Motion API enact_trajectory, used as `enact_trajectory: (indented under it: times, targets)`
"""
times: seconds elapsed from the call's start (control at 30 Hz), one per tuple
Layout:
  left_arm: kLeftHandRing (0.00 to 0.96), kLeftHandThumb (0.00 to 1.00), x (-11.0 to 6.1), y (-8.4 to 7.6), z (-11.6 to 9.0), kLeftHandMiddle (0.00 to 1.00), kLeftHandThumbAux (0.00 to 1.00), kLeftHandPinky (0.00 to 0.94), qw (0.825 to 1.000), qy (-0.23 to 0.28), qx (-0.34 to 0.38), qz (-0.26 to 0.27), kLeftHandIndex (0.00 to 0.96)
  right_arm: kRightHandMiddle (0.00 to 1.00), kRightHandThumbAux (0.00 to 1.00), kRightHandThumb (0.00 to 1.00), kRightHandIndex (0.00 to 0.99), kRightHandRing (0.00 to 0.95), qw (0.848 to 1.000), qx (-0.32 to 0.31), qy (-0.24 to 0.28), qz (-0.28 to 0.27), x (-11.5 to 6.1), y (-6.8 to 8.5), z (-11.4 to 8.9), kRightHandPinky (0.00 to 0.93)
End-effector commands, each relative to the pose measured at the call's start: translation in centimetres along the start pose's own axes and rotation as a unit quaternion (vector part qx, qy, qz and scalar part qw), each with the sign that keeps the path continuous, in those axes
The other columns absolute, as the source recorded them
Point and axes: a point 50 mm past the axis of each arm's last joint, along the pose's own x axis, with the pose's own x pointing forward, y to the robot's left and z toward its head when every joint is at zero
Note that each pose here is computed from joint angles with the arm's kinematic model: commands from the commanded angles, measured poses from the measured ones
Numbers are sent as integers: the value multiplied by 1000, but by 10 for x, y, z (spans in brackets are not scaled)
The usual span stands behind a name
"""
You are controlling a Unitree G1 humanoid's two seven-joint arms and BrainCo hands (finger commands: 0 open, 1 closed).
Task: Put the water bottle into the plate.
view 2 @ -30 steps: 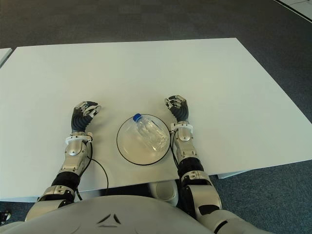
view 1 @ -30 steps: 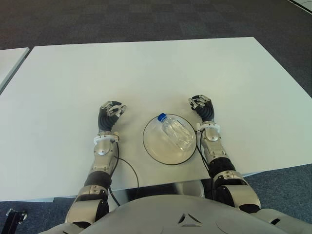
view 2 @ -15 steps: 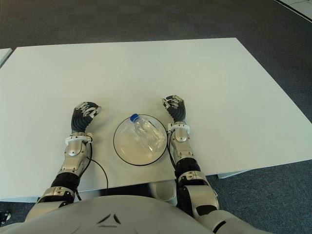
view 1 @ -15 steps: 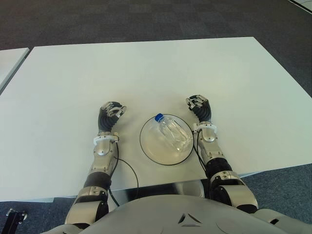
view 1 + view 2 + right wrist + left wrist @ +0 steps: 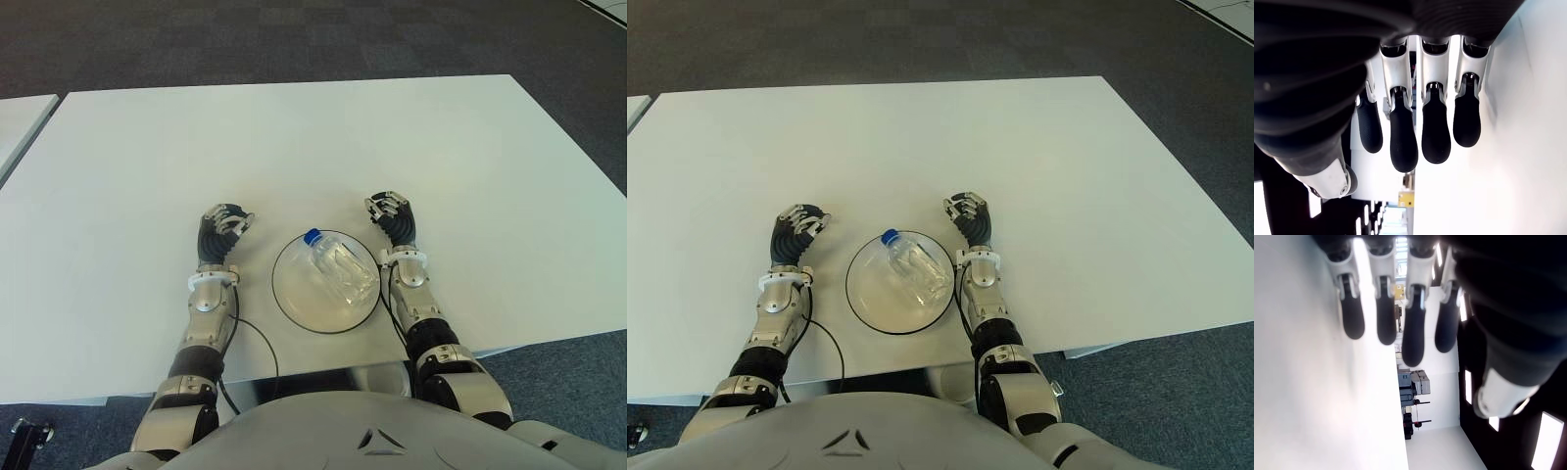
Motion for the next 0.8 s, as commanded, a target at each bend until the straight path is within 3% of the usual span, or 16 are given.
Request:
enact_trajectory:
  times: [0.03,0.53,0.8]
  targets:
    - [628,708,-8,0,-12,645,711,615,999,39,-3,2,436,650,728,706,434,650,999,4,35,8,-8,2,-14,650]
    - [635,707,-9,-1,-12,652,710,616,999,38,-8,1,435,645,728,706,433,637,999,17,40,4,-9,3,-11,637]
    - [637,708,-9,-1,-11,653,711,622,999,38,-6,3,435,653,728,707,434,641,1000,6,23,-5,-5,-4,-7,601]
